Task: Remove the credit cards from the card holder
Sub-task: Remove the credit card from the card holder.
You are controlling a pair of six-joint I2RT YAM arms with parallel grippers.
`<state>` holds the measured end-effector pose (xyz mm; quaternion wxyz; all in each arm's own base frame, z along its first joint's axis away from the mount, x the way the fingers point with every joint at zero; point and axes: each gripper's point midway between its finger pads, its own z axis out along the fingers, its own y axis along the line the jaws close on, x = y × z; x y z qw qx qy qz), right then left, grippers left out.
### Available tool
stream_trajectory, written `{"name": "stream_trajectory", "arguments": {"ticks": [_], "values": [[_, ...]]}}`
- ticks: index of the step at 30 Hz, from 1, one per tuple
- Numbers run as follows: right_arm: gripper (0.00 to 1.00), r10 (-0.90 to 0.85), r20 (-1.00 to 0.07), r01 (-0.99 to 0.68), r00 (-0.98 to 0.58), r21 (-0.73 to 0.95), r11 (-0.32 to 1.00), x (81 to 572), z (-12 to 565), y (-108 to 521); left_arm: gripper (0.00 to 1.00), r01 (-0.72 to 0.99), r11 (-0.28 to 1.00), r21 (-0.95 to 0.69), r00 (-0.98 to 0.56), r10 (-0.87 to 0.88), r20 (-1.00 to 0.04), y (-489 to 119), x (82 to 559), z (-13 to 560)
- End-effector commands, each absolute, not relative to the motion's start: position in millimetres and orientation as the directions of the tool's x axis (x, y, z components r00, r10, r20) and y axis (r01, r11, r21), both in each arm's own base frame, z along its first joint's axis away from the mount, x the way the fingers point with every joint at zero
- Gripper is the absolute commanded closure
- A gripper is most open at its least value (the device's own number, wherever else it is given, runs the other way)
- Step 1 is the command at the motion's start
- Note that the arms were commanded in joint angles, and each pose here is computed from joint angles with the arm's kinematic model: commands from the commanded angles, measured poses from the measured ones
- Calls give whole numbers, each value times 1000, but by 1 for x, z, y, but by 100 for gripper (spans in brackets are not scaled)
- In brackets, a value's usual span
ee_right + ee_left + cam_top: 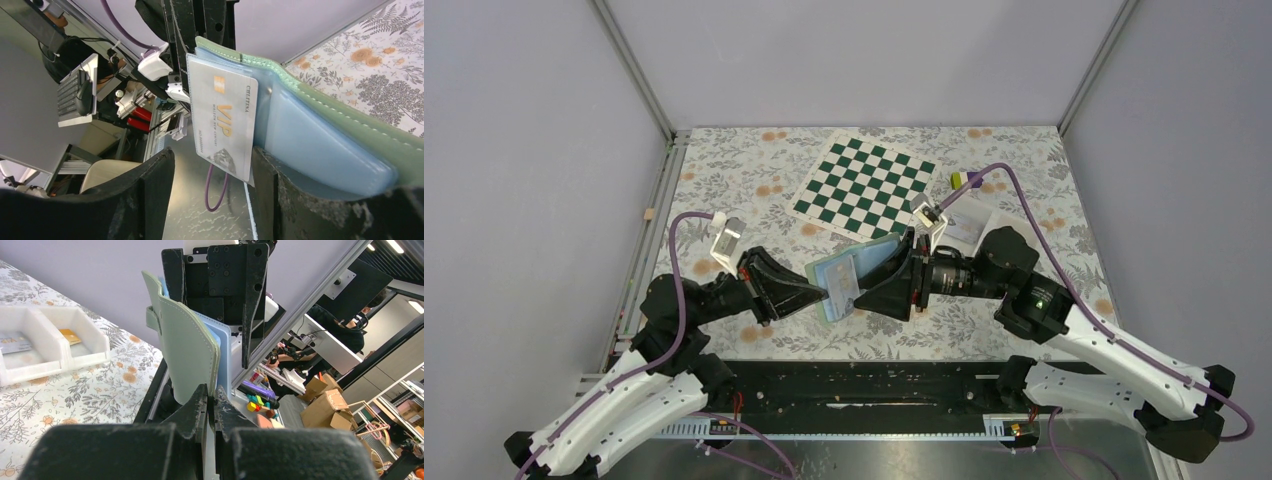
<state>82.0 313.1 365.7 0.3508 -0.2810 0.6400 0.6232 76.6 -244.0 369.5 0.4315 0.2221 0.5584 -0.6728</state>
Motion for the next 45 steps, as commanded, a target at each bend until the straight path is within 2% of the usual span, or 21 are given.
{"name": "stream_trajectory", "arguments": {"ticks": [1,11,16,22,27,36,42,45], "values": [[36,129,-803,-813,-581,580,-49,77,392,311,100,865,-45,-500,-480,-364,-798,-241,69,386],[43,173,-721,-740,-671,634,-224,69,405,303,100,861,-53,-506,-487,-373,-790,-242,71,388],[51,156,-666,-674,-729,659,-335,64,414,305,100,858,-44,-511,-488,-376,-788,-241,71,386],[63,147,-661,-665,-736,663,-345,67,410,308,100,863,-38,-504,-480,-377,-792,-239,70,387],[66,149,-672,-662,-725,622,-418,57,420,298,100,865,-24,-502,-473,-373,-798,-239,72,385],[66,177,-662,-669,-728,630,-394,63,410,289,100,863,-24,-505,-477,-371,-797,-239,72,386],[71,170,-633,-647,-755,679,-348,76,402,299,100,859,-43,-510,-488,-369,-791,-242,72,388],[79,181,-627,-649,-757,693,-314,80,399,299,100,858,-41,-512,-489,-367,-791,-242,72,388]]}}
